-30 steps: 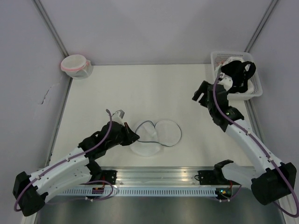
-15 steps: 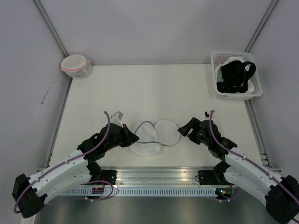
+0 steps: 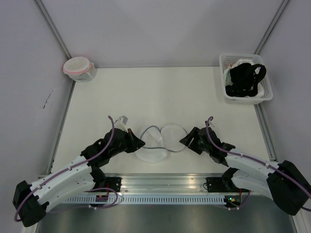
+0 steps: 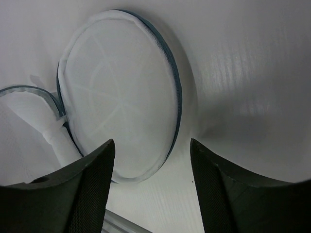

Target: Unzip the laundry bag and remove the bra

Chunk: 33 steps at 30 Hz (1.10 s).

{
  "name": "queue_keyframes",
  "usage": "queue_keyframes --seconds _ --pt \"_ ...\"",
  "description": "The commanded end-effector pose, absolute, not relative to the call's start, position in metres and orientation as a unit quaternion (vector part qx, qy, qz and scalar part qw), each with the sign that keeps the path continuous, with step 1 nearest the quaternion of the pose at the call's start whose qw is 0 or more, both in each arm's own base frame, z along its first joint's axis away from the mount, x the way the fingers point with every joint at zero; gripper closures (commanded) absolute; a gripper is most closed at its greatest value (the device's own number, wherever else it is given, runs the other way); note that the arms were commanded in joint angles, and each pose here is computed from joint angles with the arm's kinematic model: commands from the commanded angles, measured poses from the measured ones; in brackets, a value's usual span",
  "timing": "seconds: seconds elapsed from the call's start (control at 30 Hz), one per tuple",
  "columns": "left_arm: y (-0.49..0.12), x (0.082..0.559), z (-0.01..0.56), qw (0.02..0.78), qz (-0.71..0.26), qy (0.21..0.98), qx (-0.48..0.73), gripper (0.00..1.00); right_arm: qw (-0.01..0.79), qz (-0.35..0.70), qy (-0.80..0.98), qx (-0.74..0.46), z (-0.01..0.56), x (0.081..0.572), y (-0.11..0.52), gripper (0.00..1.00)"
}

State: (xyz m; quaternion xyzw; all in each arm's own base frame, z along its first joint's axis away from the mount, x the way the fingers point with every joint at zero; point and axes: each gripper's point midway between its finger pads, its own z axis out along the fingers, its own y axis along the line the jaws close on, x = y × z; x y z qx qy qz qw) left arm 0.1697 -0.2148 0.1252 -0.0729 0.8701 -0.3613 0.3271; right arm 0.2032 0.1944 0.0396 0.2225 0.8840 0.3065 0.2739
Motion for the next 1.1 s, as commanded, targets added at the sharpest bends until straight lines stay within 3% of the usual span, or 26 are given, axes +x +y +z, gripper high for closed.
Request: queue_keyframes --seconds 0.0,0.07,0.13,0.23,0.27,0.3,0.5,0.73,1.07 --pt "-0.218 0.172 0.133 0.333 -0.379 0.859 -0.083 0.98 0.289 0.324 0.870 0.235 0.044 0.212 0.204 0.33" --pt "-0.218 0.171 0.134 0.334 -0.381 0.858 -0.084 0.98 0.292 0.318 0.871 0.236 0.042 0.213 0.204 0.36" --pt "-0.218 0.171 0.134 0.334 -0.383 0.857 -0.086 0.98 0.296 0.316 0.871 0.231 0.041 0.212 0.207 0.50" --pt "-0.218 0.171 0.134 0.334 -0.382 0.858 -0.084 0.98 0.309 0.316 0.868 0.225 0.047 0.214 0.209 0.77" --pt "-0.218 0.171 0.133 0.334 -0.383 0.857 -0.085 0.98 0.319 0.314 0.865 0.226 0.052 0.217 0.207 0.93" --pt "-0.218 0.172 0.133 0.333 -0.381 0.858 -0.085 0.98 0.327 0.310 0.866 0.218 0.055 0.217 0.207 0.99" --pt "-0.222 0.173 0.134 0.338 -0.390 0.853 -0.080 0.98 0.401 0.282 0.853 0.180 0.102 0.231 0.196 1.00" --pt "-0.244 0.189 0.153 0.360 -0.419 0.832 -0.056 0.98 0.461 0.250 0.852 0.008 0.183 0.244 0.221 1.00" --pt "-0.282 0.242 0.195 0.426 -0.424 0.798 -0.036 0.98 0.508 0.073 0.844 -0.156 0.211 0.235 0.262 1.00"
